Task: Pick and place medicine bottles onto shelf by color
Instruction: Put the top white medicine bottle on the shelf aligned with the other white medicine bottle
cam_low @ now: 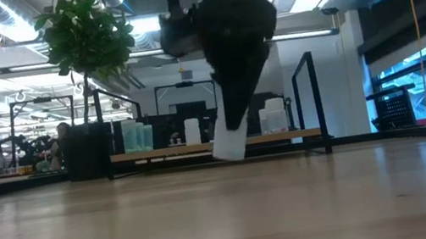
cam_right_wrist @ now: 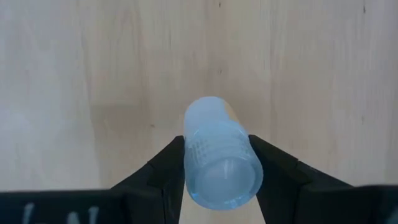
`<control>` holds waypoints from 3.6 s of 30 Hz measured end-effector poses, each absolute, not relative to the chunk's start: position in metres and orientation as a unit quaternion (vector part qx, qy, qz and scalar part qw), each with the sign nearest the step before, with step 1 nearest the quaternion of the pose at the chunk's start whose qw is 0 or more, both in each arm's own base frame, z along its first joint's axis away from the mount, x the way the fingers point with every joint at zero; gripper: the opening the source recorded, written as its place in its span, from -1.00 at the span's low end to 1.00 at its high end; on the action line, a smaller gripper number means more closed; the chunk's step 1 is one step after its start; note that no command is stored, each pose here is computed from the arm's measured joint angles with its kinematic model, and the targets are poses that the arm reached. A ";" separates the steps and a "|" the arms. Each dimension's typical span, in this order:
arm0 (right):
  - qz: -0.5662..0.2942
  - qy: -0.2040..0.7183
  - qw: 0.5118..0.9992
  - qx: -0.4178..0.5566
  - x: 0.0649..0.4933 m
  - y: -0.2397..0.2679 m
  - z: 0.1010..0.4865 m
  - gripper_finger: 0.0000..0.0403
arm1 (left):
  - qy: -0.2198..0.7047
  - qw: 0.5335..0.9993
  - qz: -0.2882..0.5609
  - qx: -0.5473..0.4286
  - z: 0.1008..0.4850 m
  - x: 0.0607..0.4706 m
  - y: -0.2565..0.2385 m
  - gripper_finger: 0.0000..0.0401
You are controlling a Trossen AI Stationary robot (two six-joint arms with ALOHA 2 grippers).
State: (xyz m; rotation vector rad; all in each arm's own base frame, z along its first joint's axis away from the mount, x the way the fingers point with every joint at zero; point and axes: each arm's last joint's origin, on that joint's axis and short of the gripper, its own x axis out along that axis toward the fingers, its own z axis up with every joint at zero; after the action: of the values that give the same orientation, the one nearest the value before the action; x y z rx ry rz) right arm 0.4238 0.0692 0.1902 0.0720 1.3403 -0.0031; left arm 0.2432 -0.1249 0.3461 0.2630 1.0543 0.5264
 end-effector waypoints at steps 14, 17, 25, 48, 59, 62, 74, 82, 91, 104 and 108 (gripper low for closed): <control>0.006 0.660 0.752 0.004 0.425 0.063 0.170 -0.11 | 0.491 0.828 0.242 0.120 0.346 0.240 -0.131 0.23; 0.013 0.660 0.752 -0.004 0.426 0.063 0.169 -0.01 | 0.491 0.828 0.242 0.120 0.346 0.240 -0.131 0.23; 0.019 0.657 0.753 -0.014 0.426 0.063 0.170 0.28 | 0.491 0.828 0.242 0.120 0.346 0.240 -0.131 0.23; -0.062 0.629 0.770 -0.088 0.368 0.085 0.268 0.33 | 0.482 0.842 0.224 0.097 0.335 0.236 -0.148 0.23; -0.169 0.565 0.798 -0.122 0.311 0.100 0.328 0.33 | 0.448 0.868 0.197 0.086 0.295 0.260 -0.148 0.23; -0.172 0.542 0.814 -0.121 0.299 0.103 0.341 0.33 | 0.431 0.884 0.162 0.083 0.283 0.275 -0.146 0.23; -0.134 0.518 0.834 -0.135 0.277 0.119 0.359 0.33 | 0.375 0.918 0.119 0.047 0.231 0.308 -0.107 0.23; -0.108 0.520 0.832 -0.159 0.270 0.132 0.359 0.33 | 0.328 0.941 0.083 -0.014 0.217 0.318 -0.090 0.23; -0.108 0.512 0.839 -0.151 0.272 0.132 0.359 0.33 | 0.331 0.941 0.075 -0.010 0.198 0.314 -0.081 0.23; -0.102 0.478 0.863 -0.128 0.279 0.136 0.362 0.33 | 0.269 0.960 0.055 -0.050 0.174 0.310 -0.066 0.23; -0.099 0.478 0.862 -0.135 0.279 0.136 0.362 0.33 | 0.261 0.963 0.053 -0.050 0.158 0.315 -0.067 0.23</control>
State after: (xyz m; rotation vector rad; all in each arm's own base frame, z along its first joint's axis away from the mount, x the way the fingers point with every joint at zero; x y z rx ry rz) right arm 0.2795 0.1360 0.3621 -0.2839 1.0035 -0.2070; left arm 0.3146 -0.0673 0.1583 -0.1012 0.5281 0.1078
